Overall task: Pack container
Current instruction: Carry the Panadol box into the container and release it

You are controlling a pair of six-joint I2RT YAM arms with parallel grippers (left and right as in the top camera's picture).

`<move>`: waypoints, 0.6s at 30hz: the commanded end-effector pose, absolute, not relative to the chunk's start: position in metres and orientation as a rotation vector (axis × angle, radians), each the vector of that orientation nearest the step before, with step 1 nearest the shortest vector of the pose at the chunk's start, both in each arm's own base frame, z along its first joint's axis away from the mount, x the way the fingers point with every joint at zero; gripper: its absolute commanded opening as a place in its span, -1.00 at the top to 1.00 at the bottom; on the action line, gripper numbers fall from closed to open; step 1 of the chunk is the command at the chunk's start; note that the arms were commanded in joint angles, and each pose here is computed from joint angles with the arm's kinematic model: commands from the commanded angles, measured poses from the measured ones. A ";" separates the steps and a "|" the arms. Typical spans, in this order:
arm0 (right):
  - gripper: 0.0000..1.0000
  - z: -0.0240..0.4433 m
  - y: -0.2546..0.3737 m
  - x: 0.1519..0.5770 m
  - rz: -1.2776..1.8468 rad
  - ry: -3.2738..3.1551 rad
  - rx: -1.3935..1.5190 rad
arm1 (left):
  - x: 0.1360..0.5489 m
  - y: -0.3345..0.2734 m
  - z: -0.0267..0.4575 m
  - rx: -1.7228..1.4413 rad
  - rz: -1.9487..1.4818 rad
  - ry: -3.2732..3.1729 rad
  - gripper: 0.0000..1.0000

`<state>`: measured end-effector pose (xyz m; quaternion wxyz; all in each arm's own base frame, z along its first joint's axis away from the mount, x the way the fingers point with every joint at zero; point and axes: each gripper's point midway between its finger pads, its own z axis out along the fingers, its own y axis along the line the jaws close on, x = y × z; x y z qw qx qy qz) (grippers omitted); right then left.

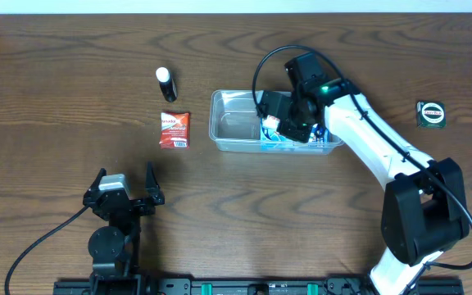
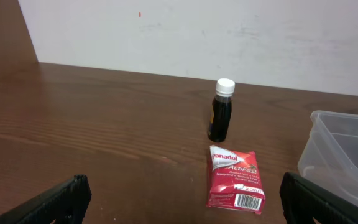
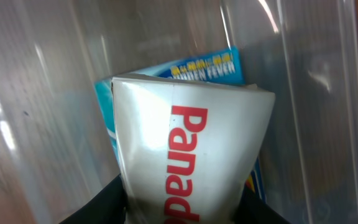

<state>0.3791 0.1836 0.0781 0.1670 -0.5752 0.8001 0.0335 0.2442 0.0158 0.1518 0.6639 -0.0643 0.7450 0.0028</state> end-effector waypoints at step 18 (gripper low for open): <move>0.22 0.055 0.171 0.381 0.137 2.287 -1.707 | 0.243 0.018 0.133 -0.147 0.027 1.738 -0.96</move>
